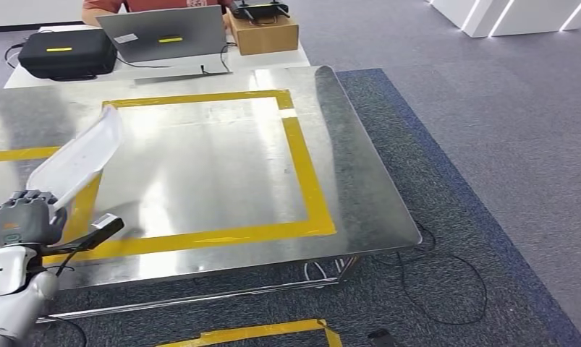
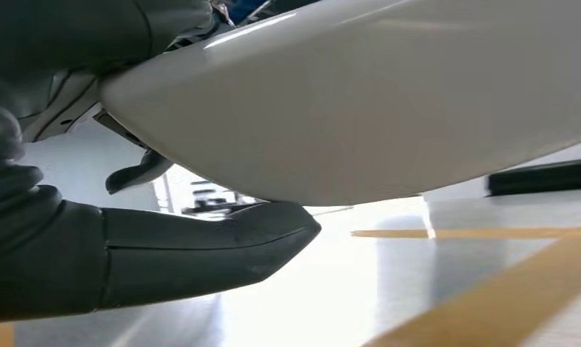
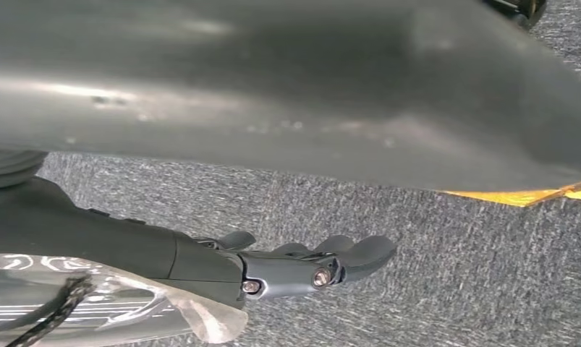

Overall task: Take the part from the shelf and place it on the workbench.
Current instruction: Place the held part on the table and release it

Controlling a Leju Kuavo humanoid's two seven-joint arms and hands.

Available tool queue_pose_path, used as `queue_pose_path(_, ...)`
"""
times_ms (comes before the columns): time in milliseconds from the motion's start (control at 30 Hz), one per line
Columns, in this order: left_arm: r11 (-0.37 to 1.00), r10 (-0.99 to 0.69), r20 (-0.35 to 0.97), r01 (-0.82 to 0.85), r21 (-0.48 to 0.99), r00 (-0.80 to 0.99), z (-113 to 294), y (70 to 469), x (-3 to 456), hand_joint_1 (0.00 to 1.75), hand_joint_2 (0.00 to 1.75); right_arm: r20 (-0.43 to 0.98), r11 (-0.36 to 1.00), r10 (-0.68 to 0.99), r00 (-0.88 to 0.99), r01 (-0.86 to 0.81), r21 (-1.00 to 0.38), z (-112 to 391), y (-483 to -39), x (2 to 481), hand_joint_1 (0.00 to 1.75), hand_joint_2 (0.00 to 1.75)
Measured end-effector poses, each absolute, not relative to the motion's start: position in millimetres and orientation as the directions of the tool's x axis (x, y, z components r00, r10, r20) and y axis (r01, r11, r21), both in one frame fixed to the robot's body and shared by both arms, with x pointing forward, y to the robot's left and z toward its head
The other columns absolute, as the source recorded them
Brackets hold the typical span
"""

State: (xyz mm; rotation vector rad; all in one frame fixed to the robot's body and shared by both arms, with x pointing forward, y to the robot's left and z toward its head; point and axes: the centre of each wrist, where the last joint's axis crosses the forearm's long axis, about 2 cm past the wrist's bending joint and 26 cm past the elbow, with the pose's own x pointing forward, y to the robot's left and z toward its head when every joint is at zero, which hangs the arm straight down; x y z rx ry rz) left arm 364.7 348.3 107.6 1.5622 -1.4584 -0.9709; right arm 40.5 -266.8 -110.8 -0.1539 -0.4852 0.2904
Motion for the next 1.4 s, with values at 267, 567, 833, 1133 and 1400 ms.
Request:
queue_pose_path(267, -0.179, -0.973, -0.123, -0.301, 0.937, 0.197, 100, 407, 364, 1.75, 1.75, 0.44, 0.949, 0.307, 0.844, -0.235, -0.213, -111, -267, 40, 0.0, 0.0)
queue_pose_path(567, -0.265, -0.938, -0.203, -0.206, 0.942, 0.28, 96, 435, 362, 1.75, 1.75, 0.441, 0.951, 0.303, 0.845, -0.234, -0.204, -111, -267, 41, 0.0, 0.0)
queue_pose_path(833, -0.274, -0.932, -0.216, -0.176, 0.945, 0.29, 94, 442, 359, 0.87, 1.75, 0.441, 0.95, 0.304, 0.845, -0.235, -0.204, -111, -267, 41, 0.0, 0.0)
queue_pose_path(1133, -0.24, -0.952, -0.192, -0.193, 0.951, 0.238, 94, 443, 360, 0.0, 0.0, 0.443, 0.949, 0.309, 0.842, -0.239, -0.207, -111, -267, 41, 0.0, 0.0)
queue_pose_path(1400, -0.224, -0.968, -0.188, -0.238, 0.945, 0.164, 96, 436, 359, 0.0, 0.0, 0.445, 0.948, 0.311, 0.84, -0.241, -0.207, -111, -267, 41, 0.0, 0.0)
